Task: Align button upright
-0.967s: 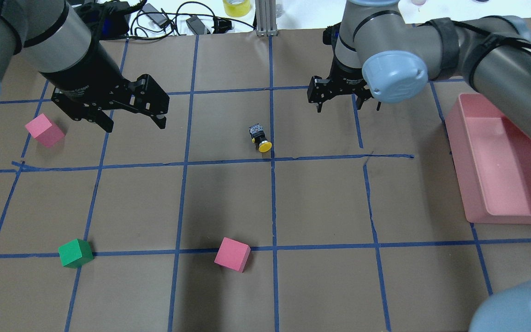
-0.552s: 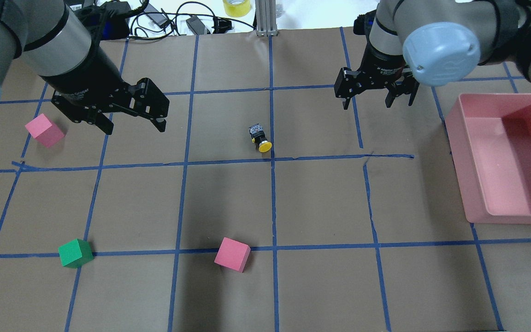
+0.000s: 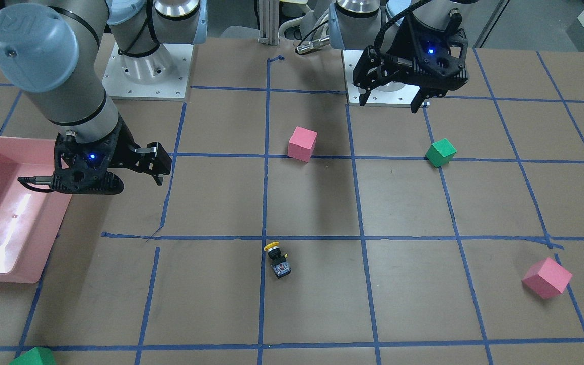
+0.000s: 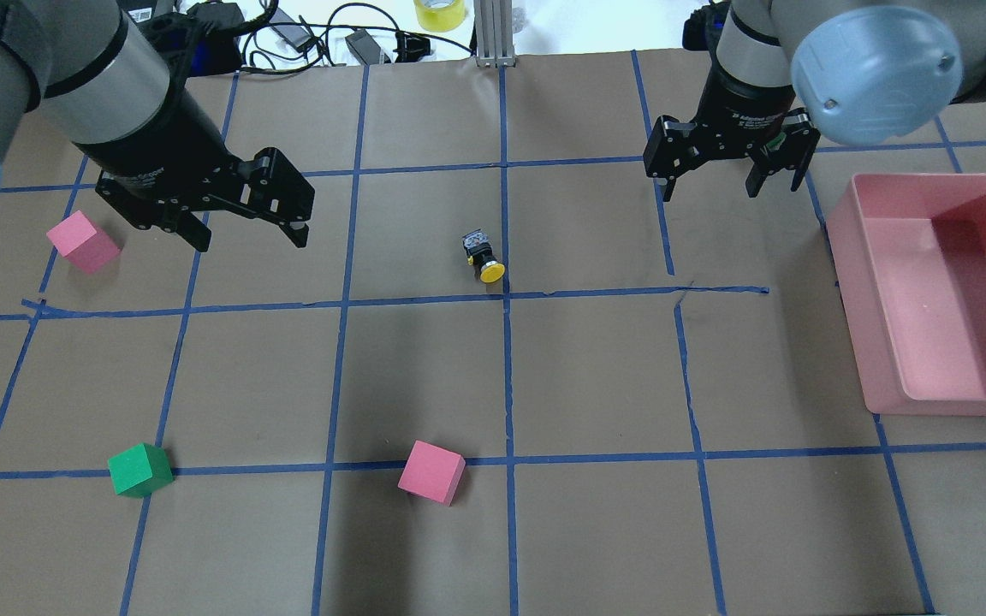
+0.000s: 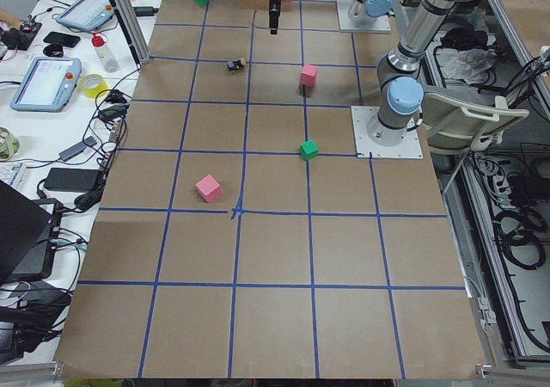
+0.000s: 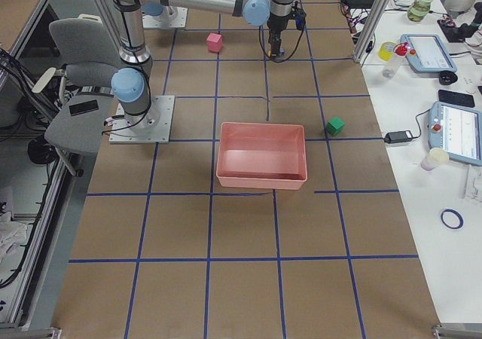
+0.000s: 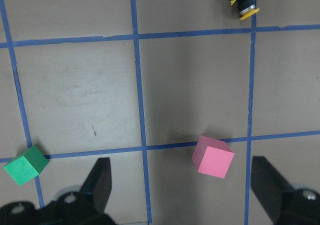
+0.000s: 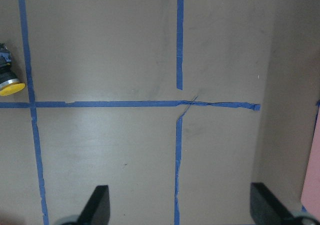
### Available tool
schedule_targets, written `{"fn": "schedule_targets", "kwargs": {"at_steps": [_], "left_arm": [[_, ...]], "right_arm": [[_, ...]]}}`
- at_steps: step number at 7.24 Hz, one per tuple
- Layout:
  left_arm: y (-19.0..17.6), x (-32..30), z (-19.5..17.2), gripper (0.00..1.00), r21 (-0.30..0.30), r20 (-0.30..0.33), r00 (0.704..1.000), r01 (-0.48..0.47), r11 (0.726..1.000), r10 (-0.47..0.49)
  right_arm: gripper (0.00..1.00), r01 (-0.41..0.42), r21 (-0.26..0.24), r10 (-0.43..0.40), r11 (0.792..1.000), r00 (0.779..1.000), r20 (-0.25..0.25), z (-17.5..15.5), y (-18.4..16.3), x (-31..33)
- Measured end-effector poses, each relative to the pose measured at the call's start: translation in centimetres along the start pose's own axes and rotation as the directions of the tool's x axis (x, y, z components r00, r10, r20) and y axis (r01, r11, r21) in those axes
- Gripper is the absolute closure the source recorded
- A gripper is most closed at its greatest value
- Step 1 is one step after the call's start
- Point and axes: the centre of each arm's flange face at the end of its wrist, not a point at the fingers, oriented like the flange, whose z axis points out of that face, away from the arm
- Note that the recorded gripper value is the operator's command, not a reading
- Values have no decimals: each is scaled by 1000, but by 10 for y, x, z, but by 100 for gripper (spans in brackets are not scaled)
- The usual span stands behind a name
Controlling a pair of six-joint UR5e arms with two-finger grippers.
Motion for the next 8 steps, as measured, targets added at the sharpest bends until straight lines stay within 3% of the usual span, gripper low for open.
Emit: {"fn": "schedule_targets", "kwargs": {"at_steps": [8], "left_arm": [[7, -1, 2, 0, -3, 13, 1000, -3, 1000, 3]], "right_arm": [[0, 6, -11, -6, 1000, 1000, -15, -25, 14, -1]]}}
